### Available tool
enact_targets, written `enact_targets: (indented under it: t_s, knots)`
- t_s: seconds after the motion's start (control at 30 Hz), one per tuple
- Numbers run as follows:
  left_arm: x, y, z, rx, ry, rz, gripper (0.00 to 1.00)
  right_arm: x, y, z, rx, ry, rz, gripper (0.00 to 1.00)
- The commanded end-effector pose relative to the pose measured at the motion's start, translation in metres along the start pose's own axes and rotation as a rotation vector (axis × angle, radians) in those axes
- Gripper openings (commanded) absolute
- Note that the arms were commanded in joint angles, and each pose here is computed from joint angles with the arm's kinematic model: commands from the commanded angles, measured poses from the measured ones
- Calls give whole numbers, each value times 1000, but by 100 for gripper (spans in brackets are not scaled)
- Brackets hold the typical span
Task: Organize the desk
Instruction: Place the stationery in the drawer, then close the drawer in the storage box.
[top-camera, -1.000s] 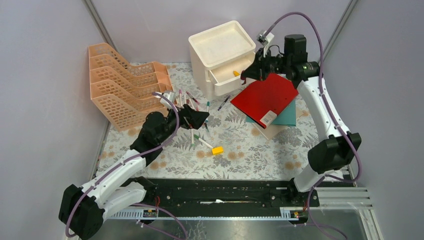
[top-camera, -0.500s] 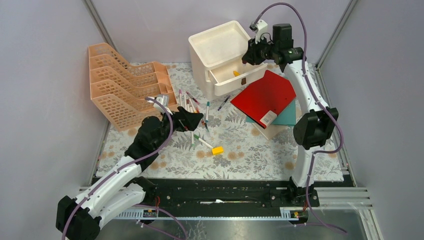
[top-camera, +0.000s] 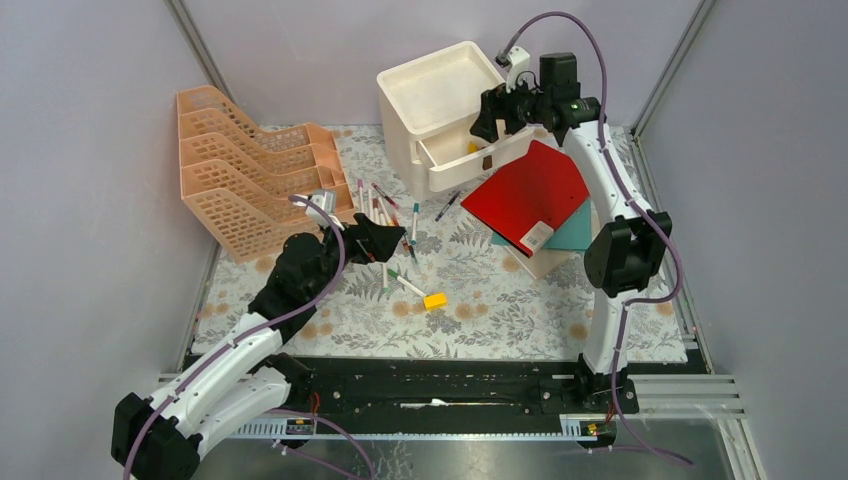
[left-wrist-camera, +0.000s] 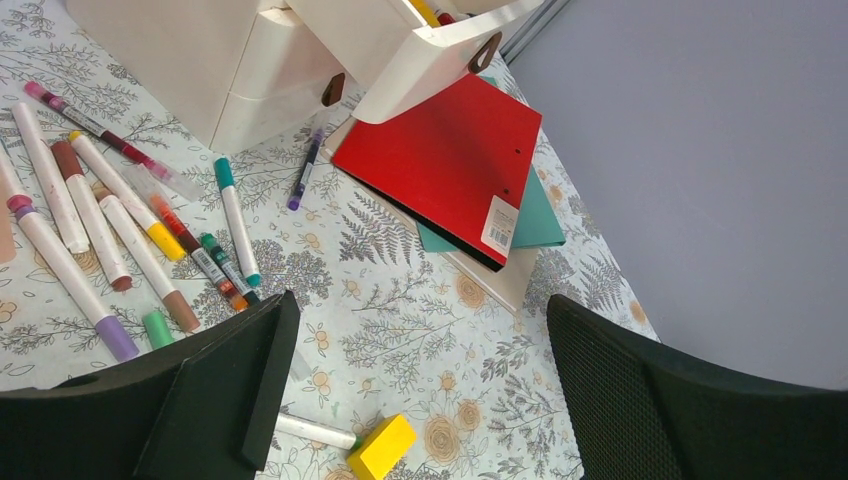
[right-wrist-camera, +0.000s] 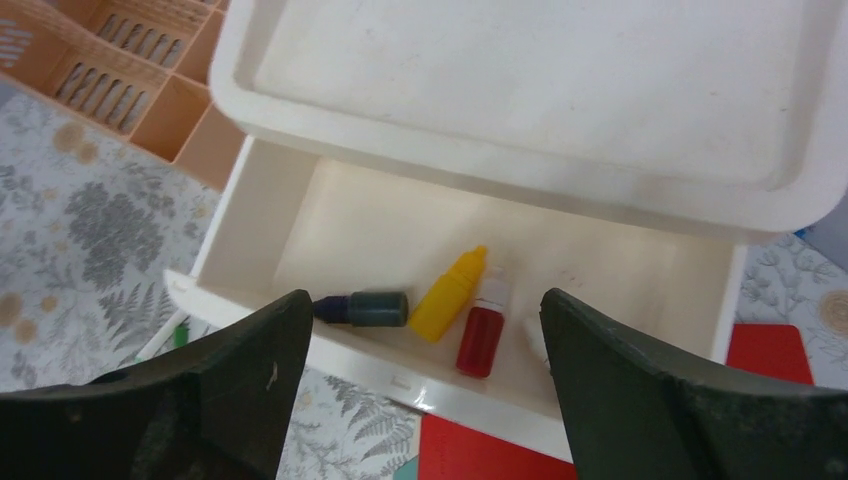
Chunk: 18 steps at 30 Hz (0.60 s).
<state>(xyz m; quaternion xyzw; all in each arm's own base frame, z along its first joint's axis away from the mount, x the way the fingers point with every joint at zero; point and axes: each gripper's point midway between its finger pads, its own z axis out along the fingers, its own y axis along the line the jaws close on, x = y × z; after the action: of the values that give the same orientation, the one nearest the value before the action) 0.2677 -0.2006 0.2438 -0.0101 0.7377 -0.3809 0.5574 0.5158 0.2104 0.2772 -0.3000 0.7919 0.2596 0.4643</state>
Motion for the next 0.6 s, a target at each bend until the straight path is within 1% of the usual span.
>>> enact_targets:
  t_s: [0.0, 0.1, 0.23, 0.33, 0.47, 0.57]
  knots:
    - [-12, -10, 2, 34, -31, -5, 99, -43, 53, -47, -127, -116, -49, 94]
    - [-13, -13, 4, 45, -25, -9, 99, -38, 75, -69, -184, -120, -39, 99]
    - [-11, -17, 9, 59, -3, -9, 99, -16, 90, -96, -231, -106, -4, 99]
    - [-10, -20, 12, 74, 11, -9, 99, 2, 92, -115, -246, -99, 32, 99]
    - [-11, -30, 18, 119, 26, -20, 99, 29, 85, -134, -207, -80, 102, 99]
    - [-11, -40, 26, 163, 44, -37, 98, 53, 76, -136, -139, -40, 183, 99]
